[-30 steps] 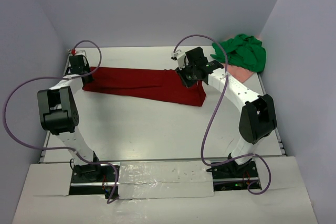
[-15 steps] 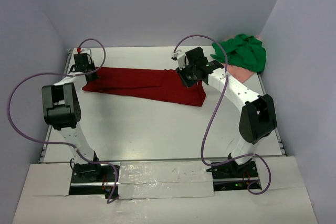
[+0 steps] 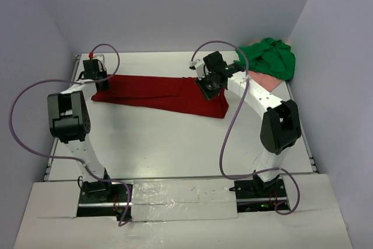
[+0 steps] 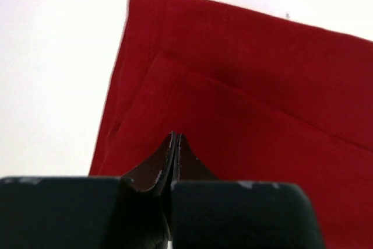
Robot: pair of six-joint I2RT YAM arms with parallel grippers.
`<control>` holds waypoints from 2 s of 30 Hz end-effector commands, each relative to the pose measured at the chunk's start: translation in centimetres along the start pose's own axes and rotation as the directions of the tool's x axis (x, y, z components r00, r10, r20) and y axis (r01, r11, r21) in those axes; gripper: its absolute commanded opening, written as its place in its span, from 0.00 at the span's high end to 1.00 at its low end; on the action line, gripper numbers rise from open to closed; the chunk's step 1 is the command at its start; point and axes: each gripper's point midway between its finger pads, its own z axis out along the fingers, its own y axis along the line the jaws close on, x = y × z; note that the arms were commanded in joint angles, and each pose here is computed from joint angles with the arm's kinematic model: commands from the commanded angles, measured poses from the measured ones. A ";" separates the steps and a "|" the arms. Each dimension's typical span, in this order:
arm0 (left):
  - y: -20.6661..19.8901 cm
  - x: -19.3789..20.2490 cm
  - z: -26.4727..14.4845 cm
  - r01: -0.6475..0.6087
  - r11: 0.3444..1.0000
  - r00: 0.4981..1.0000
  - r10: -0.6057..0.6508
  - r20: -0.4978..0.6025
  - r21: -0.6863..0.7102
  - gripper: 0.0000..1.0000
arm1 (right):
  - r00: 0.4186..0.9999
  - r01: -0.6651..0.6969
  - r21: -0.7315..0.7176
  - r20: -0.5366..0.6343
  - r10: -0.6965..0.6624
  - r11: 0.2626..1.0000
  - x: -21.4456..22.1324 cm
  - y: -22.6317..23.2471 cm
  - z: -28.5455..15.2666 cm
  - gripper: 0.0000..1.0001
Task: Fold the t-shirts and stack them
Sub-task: Fold the tshirt
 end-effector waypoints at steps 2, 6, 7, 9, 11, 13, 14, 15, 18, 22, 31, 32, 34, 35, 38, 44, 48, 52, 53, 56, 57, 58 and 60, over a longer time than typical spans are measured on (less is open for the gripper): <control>-0.8 2.2 2.0 -0.035 0.999 0.990 0.040 -0.132 0.042 0.96 | 0.997 0.010 0.028 0.079 -0.012 1.000 -1.2 0.0 -4.8 0.80; -1.6 3.9 3.1 -0.031 0.996 0.968 0.049 -0.246 0.078 0.91 | 0.991 0.011 0.037 0.133 -0.015 0.999 -1.5 0.5 -8.3 0.80; -2.0 4.3 3.2 -0.022 0.995 0.960 0.049 -0.275 0.102 0.91 | 0.989 0.011 0.036 0.144 -0.016 0.999 -1.6 0.6 -9.0 0.80; -1.9 5.7 3.4 -0.058 0.991 0.934 0.098 -0.343 0.124 0.90 | 0.982 0.010 0.050 0.188 -0.019 0.999 -2.0 0.6 -11.1 0.80; -2.8 7.2 3.1 -0.064 0.981 0.903 0.135 -0.407 0.183 0.90 | 0.978 0.008 0.059 0.208 -0.020 0.998 -2.0 0.6 -12.5 0.80; -3.7 10.6 2.0 -0.087 0.965 0.821 0.210 -0.531 0.248 0.90 | 0.970 0.000 0.082 0.242 -0.020 0.997 -2.3 0.4 -14.6 0.79; -4.4 12.3 1.5 -0.083 0.952 0.780 0.246 -0.576 0.293 0.89 | 0.965 -0.001 0.090 0.262 -0.023 0.996 -2.4 0.4 -15.6 0.79; -5.1 14.6 -0.2 -0.115 0.928 0.706 0.328 -0.628 0.355 0.89 | 0.962 -0.009 0.099 0.271 -0.018 0.995 -2.6 0.2 -16.5 0.78; -6.1 17.8 -3.3 -0.214 0.861 0.595 0.490 -0.637 0.462 0.89 | 0.952 -0.029 0.115 0.308 -0.008 0.993 -2.9 -0.2 -18.8 0.78; -8.1 20.0 -8.0 -0.235 0.715 0.464 0.678 -0.571 0.658 0.87 | 0.938 -0.058 0.123 0.348 0.011 0.991 -3.5 -0.8 -20.9 0.77; -13.9 25.7 -18.7 -0.129 0.213 0.115 0.973 -0.198 0.968 0.88 | 0.906 -0.097 0.129 0.422 0.034 0.987 -4.9 -1.2 -25.2 0.76; -15.3 25.0 -19.2 -0.113 0.164 0.122 0.981 -0.150 0.980 0.87 | 0.900 -0.100 0.132 0.435 0.033 0.986 -5.1 -1.2 -25.8 0.76; -17.4 25.0 -21.8 -0.075 0.064 0.086 0.995 -0.057 0.995 0.85 | 0.895 -0.110 0.143 0.444 0.036 0.984 -5.3 -1.4 -26.5 0.76; -18.9 25.7 -22.8 -0.092 -0.015 0.036 0.999 0.018 0.996 0.85 | 0.896 -0.113 0.143 0.443 0.039 0.983 -5.3 -1.4 -26.7 0.75; -22.4 26.7 -24.7 -0.137 -0.174 -0.061 0.984 0.167 0.975 0.87 | 0.896 -0.131 0.152 0.442 0.052 0.980 -5.4 -1.6 -27.2 0.75; -33.7 25.4 -28.5 -0.211 -0.400 0.050 0.907 0.419 0.892 0.96 | 0.891 -0.162 0.149 0.446 0.080 0.975 -5.6 -1.9 -27.5 0.75; -39.8 24.2 -31.0 -0.200 -0.435 0.213 0.855 0.473 0.878 1.00 | 0.891 -0.170 0.153 0.445 0.086 0.974 -5.2 -1.9 -27.4 0.75; -41.5 23.0 -31.1 -0.244 -0.409 0.283 0.837 0.468 0.879 1.00 | 0.897 -0.175 0.156 0.432 0.093 0.972 -4.3 -1.8 -26.9 0.75; -41.2 22.6 -30.4 -0.269 -0.387 0.286 0.842 0.457 0.882 1.00 | 0.897 -0.177 0.157 0.432 0.094 0.972 -4.1 -1.8 -26.9 0.75; -39.7 21.1 -29.5 -0.304 -0.349 0.298 0.849 0.436 0.886 1.00 | 0.898 -0.175 0.159 0.431 0.091 0.972 -3.5 -1.7 -26.4 0.75; -39.6 20.4 -29.0 -0.323 -0.325 0.307 0.852 0.423 0.889 1.00 | 0.894 -0.177 0.161 0.439 0.090 0.971 -3.4 -1.7 -26.5 0.75; -39.4 18.8 -28.4 -0.344 -0.284 0.343 0.850 0.401 0.895 1.00 | 0.899 -0.178 0.156 0.426 0.096 0.972 -3.0 -1.6 -25.9 0.75; -40.7 16.3 -26.8 -0.437 -0.232 0.402 0.814 0.419 0.869 1.00 | 0.890 -0.173 0.139 0.446 0.094 0.975 -3.1 -1.3 -25.8 0.75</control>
